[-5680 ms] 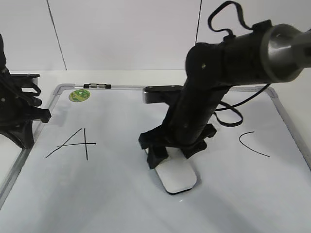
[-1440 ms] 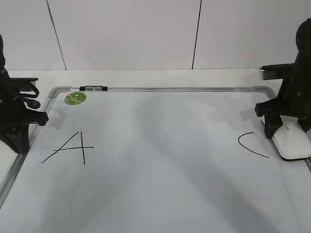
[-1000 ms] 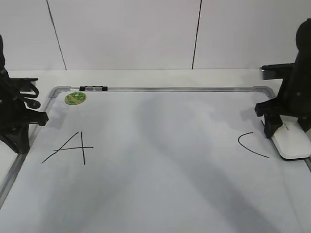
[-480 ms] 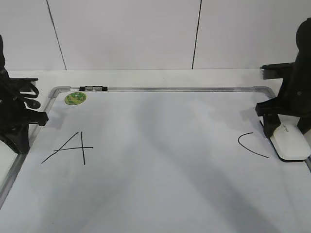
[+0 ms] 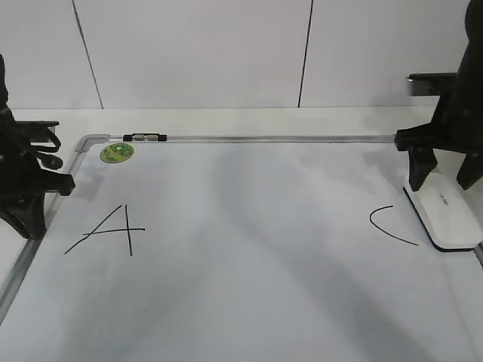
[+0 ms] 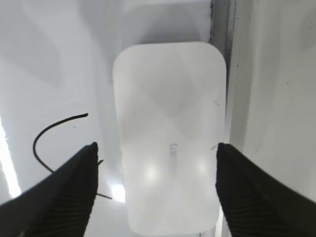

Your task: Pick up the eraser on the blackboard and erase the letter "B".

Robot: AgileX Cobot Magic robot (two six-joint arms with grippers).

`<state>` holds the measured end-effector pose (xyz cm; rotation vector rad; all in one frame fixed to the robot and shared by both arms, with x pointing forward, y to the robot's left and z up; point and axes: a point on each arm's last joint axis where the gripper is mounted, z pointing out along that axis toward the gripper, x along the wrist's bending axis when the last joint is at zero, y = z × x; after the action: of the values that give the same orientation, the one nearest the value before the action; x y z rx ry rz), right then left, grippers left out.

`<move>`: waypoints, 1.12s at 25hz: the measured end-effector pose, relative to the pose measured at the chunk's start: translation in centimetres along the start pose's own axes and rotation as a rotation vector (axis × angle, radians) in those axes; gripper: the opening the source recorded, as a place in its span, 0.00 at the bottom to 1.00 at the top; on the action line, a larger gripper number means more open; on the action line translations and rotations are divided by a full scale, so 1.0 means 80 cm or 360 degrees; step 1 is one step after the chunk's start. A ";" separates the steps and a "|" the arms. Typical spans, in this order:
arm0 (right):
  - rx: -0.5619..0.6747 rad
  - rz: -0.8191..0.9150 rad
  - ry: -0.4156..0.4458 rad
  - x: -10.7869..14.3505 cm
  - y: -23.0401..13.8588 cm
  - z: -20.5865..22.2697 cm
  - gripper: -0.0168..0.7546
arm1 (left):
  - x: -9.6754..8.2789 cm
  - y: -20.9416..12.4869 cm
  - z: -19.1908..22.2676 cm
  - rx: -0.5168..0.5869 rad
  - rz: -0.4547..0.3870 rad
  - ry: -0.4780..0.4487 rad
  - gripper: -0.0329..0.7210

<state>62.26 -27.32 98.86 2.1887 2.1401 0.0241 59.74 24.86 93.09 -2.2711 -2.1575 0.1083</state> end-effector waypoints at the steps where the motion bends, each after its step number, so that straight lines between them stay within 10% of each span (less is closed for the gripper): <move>1: 0.0007 0.0002 0.0002 0.000 0.001 -0.004 0.78 | 0.000 0.000 0.000 0.0003 0.0000 0.0000 0.09; 20: -0.0126 -0.0020 0.0141 0.007 0.010 -0.057 0.76 | 0.000 -0.001 0.001 0.0023 -0.0002 -0.0002 0.11; 28: -0.0348 -0.0029 0.0161 0.001 -0.015 -0.128 0.76 | -0.003 0.001 -0.004 0.0036 -0.0015 -0.0036 0.44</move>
<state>60.33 -26.74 108.96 2.0845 2.0936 0.3577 59.79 24.62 93.38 -2.2587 -2.1656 0.1584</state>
